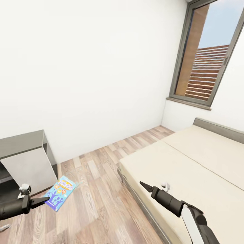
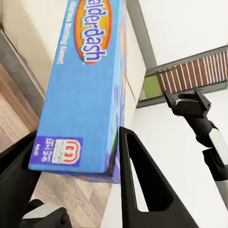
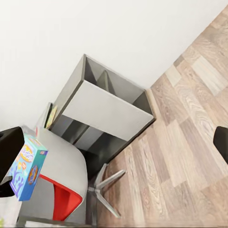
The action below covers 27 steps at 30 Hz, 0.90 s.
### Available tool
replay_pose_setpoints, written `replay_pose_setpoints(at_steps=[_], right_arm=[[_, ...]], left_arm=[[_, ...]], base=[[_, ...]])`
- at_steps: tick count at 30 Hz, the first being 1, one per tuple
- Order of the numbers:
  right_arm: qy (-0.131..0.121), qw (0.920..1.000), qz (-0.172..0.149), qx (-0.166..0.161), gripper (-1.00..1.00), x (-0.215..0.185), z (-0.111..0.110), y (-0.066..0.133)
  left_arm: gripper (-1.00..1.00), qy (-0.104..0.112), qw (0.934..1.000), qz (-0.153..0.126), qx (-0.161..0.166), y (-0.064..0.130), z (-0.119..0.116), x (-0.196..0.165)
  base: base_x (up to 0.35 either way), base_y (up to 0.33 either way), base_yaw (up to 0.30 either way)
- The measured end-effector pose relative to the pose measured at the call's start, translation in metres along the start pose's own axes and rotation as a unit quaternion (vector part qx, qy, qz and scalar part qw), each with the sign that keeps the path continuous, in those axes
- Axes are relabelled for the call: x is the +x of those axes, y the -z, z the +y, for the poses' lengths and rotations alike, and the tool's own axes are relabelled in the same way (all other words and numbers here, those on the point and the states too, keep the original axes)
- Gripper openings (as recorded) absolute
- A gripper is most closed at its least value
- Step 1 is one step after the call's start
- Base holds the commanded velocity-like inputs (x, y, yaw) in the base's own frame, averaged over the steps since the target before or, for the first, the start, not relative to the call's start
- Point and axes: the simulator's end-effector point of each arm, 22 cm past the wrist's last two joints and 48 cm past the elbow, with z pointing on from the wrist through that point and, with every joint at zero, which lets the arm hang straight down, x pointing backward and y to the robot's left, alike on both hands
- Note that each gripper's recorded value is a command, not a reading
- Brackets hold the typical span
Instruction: Put all the toys in the child's room - the three board games (two on the bed and one on the table), the two jigsaw puzzles on the table, and the tennis ball on the table - inside the toy box on the table in the child's room.
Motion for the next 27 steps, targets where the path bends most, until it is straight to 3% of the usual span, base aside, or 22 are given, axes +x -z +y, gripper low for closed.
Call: replay_pose_setpoints(at_steps=[23, 27], right_arm=[[0.003, 0.9998, 0.018, -0.004, 1.00, 0.007, 0.023, 0.003], [0.002, 0.9999, 0.016, -0.004, 1.00, 0.004, 0.025, 0.005]], left_arm=[[-1.00, 0.004, 1.0000, 0.007, 0.000, 0.003, -0.017, 0.004], [-1.00, 0.005, 1.0000, 0.007, 0.001, 0.004, -0.020, 0.004]], base=[[0.000, 0.000, 0.287], [0.000, 0.000, 0.121]])
